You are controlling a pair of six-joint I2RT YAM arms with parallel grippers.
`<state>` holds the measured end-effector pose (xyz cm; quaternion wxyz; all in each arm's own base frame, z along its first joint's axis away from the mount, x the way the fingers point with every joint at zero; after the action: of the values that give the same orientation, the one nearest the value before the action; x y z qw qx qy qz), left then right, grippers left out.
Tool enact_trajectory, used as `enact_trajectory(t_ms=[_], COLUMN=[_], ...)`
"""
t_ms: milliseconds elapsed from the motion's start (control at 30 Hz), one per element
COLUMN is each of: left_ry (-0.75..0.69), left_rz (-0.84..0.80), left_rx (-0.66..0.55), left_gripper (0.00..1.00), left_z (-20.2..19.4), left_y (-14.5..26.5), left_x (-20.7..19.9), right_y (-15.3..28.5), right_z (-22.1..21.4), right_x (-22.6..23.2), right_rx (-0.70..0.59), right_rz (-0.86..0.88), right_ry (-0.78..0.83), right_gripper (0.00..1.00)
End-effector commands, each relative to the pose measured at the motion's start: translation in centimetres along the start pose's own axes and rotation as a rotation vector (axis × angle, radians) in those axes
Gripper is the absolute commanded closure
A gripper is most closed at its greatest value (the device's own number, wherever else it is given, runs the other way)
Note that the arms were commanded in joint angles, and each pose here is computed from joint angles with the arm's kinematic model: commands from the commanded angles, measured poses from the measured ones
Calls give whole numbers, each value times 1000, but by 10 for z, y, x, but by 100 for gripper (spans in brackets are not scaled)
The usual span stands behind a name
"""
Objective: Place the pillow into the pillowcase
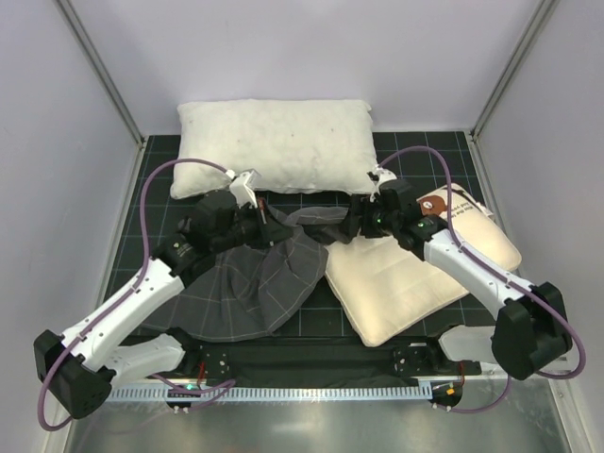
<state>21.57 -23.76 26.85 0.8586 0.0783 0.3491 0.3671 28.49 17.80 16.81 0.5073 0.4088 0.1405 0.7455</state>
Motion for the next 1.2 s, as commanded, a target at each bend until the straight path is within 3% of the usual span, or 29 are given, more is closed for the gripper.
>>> enact_trajectory(t_ms=[0,67,267,400,633,667,700,733,833,1033,1167], left_ry=[-21,-22,-5,2,-44,-27,-20,-14,-11,-20,-4], left_rz=[17,18,-99,-198,-301,-327,-345,-363,-321,-213,-86], left_rx=[-6,5,93,133,123,131,135,144,138,130,102], left_gripper=[100,100,100,100,99,99,98,98,98,98,97], left_z=[-5,-10,-28,-32,-25,-24,-24,-23,-21,-24,-19], left_y=[6,9,22,45,85,87,87,86,80,63,50], left_x=[6,8,-9,-28,-54,-59,-62,-65,-59,-39,-15], right_y=[-18,-24,-18,24,79,75,72,68,61,84,106], right_z=[21,23,28,36,46,45,43,40,33,26,5], right_x=[12,13,6,5,-2,-3,-3,-1,7,18,62], right_rx=[-102,-124,-161,-219,-346,-339,-324,-296,-226,-239,-238], right_rz=[70,83,38,2,-58,-60,-58,-38,11,124,478], right_ry=[-66,-93,-73,-32,-7,0,8,28,81,207,364], right_gripper=[33,52,84,96,96,94,86,53,23,8,6])
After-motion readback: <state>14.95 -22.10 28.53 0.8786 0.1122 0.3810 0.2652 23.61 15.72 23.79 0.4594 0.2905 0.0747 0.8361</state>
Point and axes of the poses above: each gripper's point midway between its finger pads, its own y axis back along the fingers, its own x axis along the line the jaws close on, z = x × y, the point moved 3 cm from there along y, back along the fingers, and after that the axes turned 8 degrees about -y, right-handed, at the moved point
